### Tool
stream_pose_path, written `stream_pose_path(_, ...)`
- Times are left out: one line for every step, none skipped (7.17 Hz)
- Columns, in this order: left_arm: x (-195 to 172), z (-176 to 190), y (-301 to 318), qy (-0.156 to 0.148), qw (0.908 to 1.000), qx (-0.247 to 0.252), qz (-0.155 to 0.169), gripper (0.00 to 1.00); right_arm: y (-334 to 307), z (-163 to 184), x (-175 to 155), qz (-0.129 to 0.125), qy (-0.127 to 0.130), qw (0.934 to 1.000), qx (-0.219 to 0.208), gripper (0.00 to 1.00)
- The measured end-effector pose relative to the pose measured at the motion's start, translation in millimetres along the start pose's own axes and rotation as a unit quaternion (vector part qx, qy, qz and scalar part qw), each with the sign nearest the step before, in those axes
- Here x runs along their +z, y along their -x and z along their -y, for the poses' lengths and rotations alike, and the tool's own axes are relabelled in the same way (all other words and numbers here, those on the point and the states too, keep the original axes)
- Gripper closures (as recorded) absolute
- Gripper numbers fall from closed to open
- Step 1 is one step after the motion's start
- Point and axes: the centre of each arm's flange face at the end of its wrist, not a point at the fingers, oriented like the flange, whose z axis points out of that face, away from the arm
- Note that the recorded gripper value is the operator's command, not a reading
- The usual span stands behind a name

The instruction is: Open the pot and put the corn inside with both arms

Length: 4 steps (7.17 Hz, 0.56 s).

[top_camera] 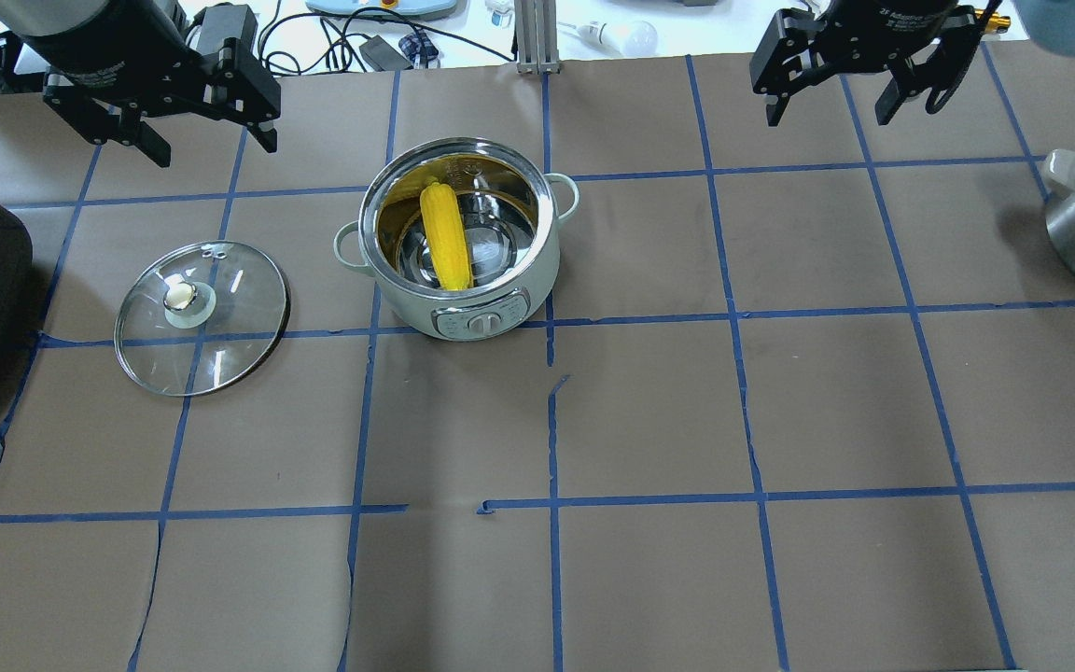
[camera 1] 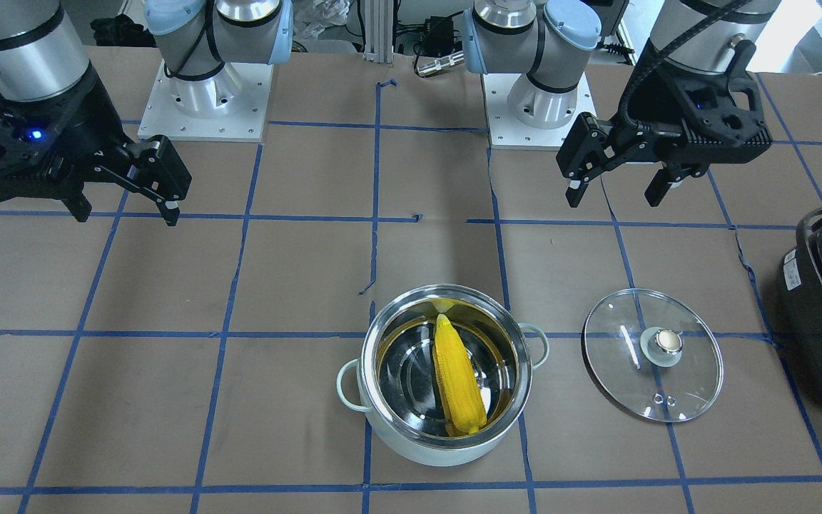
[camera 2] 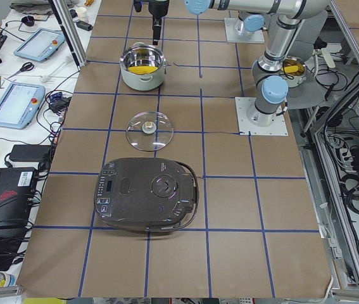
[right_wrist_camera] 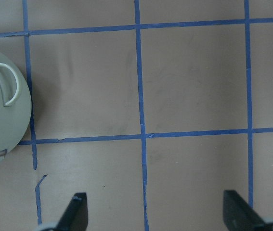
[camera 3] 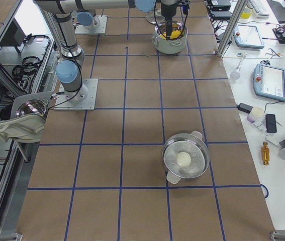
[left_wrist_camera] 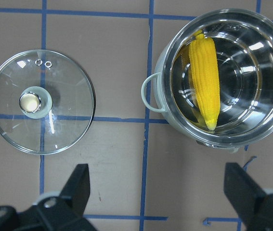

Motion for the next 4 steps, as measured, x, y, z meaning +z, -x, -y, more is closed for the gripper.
stream_pose_path(0.1,-2.1,-0.5,0.004,1.0000,0.000,0.000,0.00,0.3,0.1,0.5,0.000,0.000,1.0000,0.000,0.00)
stream_pose_path(0.1,-3.9,-1.3,0.007,1.0000,0.000,0.000,0.00,0.3,0.1,0.7,0.000,0.001,1.0000,0.000,0.00)
stream_pose_path(0.3,-5.3,-1.9,0.008,1.0000,0.000,0.000,0.00,0.3,0.2,0.9,0.000,0.001,1.0000,0.000,0.00)
stream_pose_path(0.5,-6.0,-2.2,0.009,1.0000,-0.001,0.000,0.00,0.5,0.0,0.7,0.000,0.001,1.0000,-0.001,0.00)
